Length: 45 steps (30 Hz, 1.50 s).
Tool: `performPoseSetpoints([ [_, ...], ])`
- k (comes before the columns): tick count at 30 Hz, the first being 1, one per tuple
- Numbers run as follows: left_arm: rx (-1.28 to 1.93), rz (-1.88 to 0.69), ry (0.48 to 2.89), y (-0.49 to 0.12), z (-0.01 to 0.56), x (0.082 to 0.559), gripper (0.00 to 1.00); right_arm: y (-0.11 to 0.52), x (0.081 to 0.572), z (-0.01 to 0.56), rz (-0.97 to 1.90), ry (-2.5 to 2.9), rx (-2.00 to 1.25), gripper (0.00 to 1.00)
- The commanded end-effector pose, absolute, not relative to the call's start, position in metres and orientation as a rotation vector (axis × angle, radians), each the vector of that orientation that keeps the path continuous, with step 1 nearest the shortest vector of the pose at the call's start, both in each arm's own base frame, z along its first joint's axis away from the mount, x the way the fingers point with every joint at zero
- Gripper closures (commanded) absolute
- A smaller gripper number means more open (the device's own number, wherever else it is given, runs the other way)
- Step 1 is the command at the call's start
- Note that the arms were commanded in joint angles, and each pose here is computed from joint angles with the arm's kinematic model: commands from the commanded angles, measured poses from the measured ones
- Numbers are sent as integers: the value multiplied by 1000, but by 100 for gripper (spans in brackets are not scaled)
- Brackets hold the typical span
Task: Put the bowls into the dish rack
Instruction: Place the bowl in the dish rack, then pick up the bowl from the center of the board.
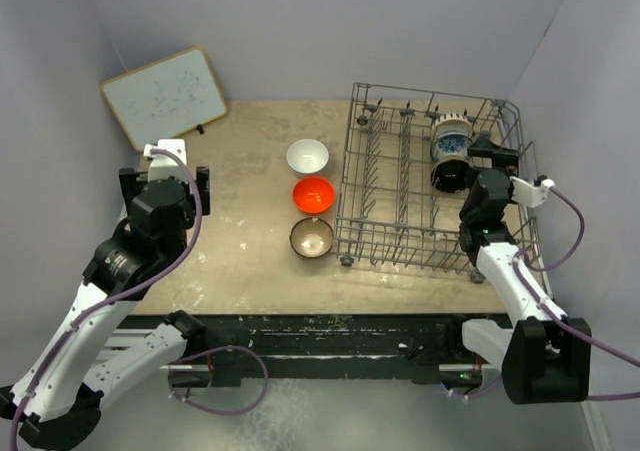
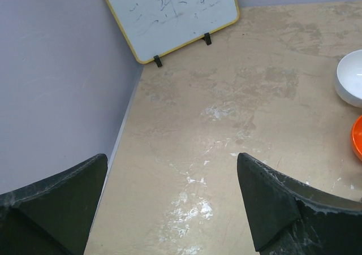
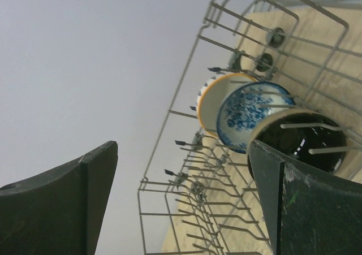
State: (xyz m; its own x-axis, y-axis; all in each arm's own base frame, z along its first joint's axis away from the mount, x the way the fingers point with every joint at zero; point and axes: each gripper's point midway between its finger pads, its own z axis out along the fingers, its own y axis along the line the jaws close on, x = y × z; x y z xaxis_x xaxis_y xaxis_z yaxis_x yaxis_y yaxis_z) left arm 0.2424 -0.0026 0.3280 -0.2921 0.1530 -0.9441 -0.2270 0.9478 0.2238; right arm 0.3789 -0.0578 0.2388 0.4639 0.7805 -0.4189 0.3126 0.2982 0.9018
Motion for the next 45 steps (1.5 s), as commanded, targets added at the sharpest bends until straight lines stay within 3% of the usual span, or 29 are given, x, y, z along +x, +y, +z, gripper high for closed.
performPoseSetpoints([
  [1, -84, 371, 1778, 1, 340, 243, 1, -57, 375, 312, 455, 1008, 1117, 0],
  [12, -72, 350, 1785, -2, 344, 242, 1, -26, 392, 380, 600, 1053, 904, 0],
  [23, -41, 284, 1817, -15, 345, 245, 1, -4, 382, 432, 355, 1418, 554, 1],
  [27, -36, 251, 1832, -21, 348, 246, 1, -9, 369, 410, 242, 1574, 532, 3],
  [36, -30, 209, 1834, -30, 356, 252, 1, -27, 339, 301, -64, 2091, 464, 4],
  [45, -27, 209, 1844, -31, 350, 252, 1, -28, 336, 281, -104, 2186, 411, 4],
])
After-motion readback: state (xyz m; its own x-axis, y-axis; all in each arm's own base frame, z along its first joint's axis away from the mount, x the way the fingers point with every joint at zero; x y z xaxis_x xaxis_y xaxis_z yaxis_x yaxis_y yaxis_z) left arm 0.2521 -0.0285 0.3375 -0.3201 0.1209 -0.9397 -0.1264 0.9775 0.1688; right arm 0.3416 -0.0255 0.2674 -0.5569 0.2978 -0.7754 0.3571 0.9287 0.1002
